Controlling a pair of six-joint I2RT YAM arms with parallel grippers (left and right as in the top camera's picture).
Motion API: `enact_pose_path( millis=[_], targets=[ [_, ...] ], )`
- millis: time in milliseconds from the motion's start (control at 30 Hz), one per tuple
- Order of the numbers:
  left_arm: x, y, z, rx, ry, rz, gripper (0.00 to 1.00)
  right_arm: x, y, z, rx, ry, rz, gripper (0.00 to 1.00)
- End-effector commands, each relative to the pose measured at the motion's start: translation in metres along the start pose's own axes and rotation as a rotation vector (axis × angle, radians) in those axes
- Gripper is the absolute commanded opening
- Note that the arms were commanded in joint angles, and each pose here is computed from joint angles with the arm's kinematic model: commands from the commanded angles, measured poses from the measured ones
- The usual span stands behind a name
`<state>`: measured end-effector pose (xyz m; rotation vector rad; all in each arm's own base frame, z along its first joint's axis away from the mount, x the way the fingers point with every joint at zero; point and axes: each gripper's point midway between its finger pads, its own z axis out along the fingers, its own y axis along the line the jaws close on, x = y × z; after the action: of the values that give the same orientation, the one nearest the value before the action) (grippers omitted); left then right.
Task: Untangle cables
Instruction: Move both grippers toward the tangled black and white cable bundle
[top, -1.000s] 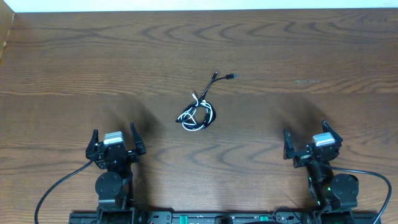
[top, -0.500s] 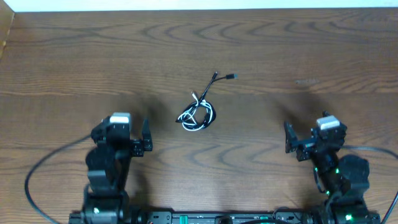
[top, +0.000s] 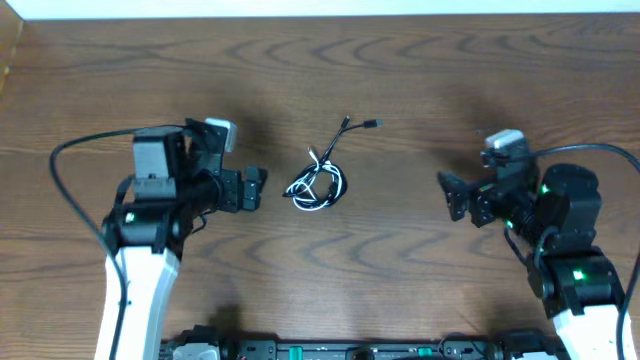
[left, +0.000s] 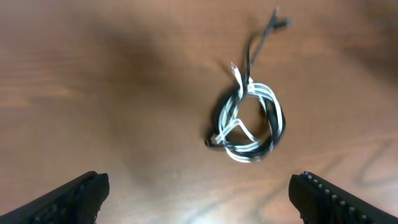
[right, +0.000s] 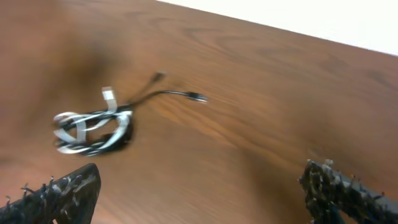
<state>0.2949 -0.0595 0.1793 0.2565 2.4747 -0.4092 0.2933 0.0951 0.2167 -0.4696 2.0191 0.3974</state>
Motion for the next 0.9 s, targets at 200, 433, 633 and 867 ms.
enact_pose_path(
  millis=[200, 433, 633, 867],
  targets=[
    [0.024, -0.014, 0.055, 0.232, 0.165, 0.164, 1.0, -0.008, 0.022, 0.008, -0.159, -0.006, 0.071, 0.99],
    [0.053, -0.01, 0.102, 0.411, 0.272, 0.136, 0.83, -0.004, 0.008, 0.009, -0.076, 0.01, 0.07, 0.98],
    [0.059, 0.001, 0.11, 0.44, 0.266, 0.15, 0.7, -0.004, 0.008, 0.009, -0.076, 0.01, 0.07, 0.94],
    [0.058, 0.006, 0.132, 0.464, 0.24, 0.15, 0.7, -0.003, 0.007, 0.01, -0.076, 0.014, 0.072, 0.92]
  ],
)
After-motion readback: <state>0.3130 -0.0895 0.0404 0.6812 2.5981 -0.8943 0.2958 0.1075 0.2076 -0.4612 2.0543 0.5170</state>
